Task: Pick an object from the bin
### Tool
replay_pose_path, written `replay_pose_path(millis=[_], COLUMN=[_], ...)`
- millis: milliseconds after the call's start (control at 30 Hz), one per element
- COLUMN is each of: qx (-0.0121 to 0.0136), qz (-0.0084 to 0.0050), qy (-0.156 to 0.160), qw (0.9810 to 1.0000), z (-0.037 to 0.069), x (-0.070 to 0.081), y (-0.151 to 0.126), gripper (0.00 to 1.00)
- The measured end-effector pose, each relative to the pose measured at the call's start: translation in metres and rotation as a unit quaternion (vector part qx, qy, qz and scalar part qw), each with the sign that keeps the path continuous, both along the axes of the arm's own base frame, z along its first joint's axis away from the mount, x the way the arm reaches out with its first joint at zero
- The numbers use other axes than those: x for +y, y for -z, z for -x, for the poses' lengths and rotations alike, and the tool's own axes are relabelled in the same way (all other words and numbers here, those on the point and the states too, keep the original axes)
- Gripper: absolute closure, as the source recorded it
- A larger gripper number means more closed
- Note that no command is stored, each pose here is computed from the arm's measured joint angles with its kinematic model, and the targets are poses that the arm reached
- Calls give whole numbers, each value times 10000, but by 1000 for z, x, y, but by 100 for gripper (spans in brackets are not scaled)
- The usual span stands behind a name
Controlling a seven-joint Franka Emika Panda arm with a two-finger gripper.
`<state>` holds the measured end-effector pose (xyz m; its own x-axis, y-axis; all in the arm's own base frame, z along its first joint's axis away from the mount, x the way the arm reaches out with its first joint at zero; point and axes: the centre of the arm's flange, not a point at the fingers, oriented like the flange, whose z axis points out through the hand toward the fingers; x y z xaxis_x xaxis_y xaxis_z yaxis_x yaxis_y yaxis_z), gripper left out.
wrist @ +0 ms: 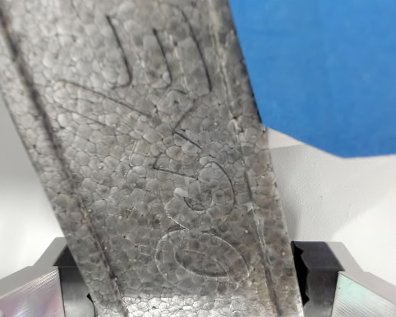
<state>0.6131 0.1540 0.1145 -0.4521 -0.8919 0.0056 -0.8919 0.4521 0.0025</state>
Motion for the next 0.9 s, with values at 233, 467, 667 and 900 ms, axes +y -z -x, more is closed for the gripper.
replay_pose_path(millis=[233,467,667,900], qx=[0,0,-13,-25], qz=[0,0,-4,-12], qy=[0,0,0,3], qw=[10000,10000,10000,10000], z=[0,0,-1,-1], x=[0,0,0,0], y=[0,0,-4,-20], gripper=[100,100,100,100])
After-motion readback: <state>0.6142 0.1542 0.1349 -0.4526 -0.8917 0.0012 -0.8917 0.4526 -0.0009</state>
